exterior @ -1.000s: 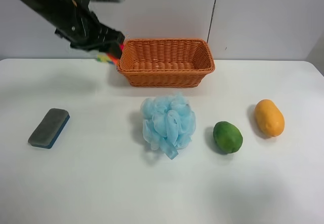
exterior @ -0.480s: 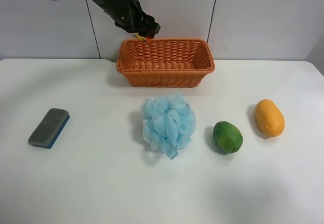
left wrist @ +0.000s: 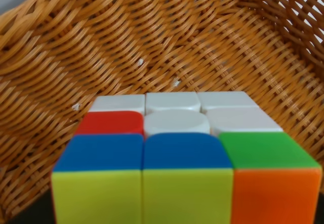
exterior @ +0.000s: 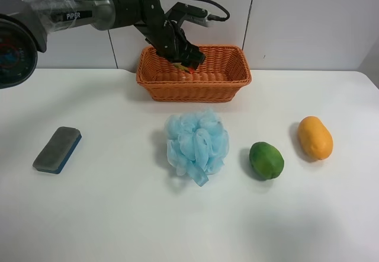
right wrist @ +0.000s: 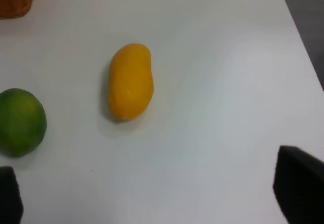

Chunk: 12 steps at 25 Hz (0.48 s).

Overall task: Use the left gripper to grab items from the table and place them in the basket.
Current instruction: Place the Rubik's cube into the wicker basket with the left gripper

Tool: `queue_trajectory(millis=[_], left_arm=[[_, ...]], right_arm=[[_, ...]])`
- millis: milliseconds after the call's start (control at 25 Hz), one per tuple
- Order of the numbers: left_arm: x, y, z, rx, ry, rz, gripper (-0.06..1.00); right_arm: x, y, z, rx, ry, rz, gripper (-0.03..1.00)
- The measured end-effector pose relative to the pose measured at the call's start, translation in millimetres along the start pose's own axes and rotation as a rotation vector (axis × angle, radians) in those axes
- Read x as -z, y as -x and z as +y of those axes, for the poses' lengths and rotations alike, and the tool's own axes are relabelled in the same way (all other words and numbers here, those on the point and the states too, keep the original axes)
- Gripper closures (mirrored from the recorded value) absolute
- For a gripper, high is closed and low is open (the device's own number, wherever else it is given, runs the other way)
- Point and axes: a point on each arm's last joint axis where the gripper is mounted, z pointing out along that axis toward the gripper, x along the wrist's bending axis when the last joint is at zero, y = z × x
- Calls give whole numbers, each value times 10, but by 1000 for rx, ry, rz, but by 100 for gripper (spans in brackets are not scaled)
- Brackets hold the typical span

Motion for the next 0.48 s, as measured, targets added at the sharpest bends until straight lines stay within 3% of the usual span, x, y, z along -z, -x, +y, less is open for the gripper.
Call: queue_trajectory(millis=[360,480], left_arm=[[10,0,19,-5,6,-1,37],[10,0,20,-4,8,-1,11]], right_arm=[[0,0,0,0,0,0,-3],[0,0,0,0,0,0,-3]])
